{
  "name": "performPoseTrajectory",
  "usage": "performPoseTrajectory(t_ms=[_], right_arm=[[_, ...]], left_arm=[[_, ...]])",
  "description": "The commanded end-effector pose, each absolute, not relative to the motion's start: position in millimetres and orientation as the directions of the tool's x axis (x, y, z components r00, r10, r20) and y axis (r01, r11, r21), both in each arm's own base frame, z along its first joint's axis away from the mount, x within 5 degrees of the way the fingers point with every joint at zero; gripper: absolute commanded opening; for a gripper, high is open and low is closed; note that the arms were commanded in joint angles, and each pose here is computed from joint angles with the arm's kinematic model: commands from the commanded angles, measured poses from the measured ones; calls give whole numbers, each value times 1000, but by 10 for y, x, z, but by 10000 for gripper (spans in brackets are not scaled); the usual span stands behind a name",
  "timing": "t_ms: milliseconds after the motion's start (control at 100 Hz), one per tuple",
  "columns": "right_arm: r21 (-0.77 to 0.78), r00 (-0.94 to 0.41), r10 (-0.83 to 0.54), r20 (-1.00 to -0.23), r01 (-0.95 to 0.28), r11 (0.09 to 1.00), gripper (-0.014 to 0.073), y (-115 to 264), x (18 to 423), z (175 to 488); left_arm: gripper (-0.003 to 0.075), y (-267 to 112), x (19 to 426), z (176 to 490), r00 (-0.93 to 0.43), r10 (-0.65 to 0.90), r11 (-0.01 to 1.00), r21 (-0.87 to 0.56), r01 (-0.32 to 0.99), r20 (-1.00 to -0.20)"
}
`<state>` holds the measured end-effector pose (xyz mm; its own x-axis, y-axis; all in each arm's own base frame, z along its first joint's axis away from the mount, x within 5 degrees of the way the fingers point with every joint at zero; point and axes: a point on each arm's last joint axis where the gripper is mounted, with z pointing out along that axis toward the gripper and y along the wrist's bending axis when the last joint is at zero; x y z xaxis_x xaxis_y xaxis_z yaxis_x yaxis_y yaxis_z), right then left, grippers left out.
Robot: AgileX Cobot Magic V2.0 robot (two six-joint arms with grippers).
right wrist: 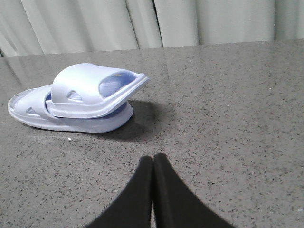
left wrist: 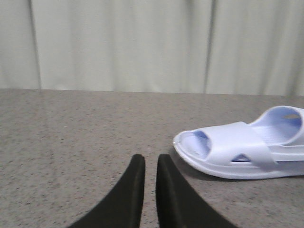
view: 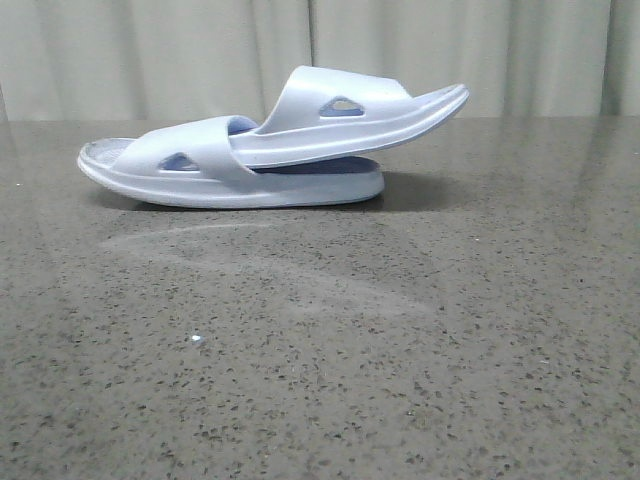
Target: Insert blue slippers together front up
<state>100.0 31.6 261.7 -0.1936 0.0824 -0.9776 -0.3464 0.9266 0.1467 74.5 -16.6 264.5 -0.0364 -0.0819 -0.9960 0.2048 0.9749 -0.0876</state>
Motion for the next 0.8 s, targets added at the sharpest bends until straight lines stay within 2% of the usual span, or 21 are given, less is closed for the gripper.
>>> performPoseTrajectory(t_ms=[0, 250, 390, 790], right_arm=[[160, -162, 108, -981, -348, 924, -78, 317, 1008, 2713], [160, -162, 108, -981, -348, 924, -78, 317, 1008, 2713], [160, -162, 108, -981, -348, 924, -78, 317, 1008, 2713], [160, -162, 108, -981, -348, 924, -78, 317, 1008, 2713]], left_arm=[[15, -80, 696, 2679, 85, -115, 987, -104, 126, -990], [15, 20, 608, 2250, 85, -65, 997, -68, -26, -994], [15, 42, 575, 2085, 73, -62, 995, -67, -68, -995], [15, 35, 543, 2038, 32, -54, 996, -57, -68, -998]])
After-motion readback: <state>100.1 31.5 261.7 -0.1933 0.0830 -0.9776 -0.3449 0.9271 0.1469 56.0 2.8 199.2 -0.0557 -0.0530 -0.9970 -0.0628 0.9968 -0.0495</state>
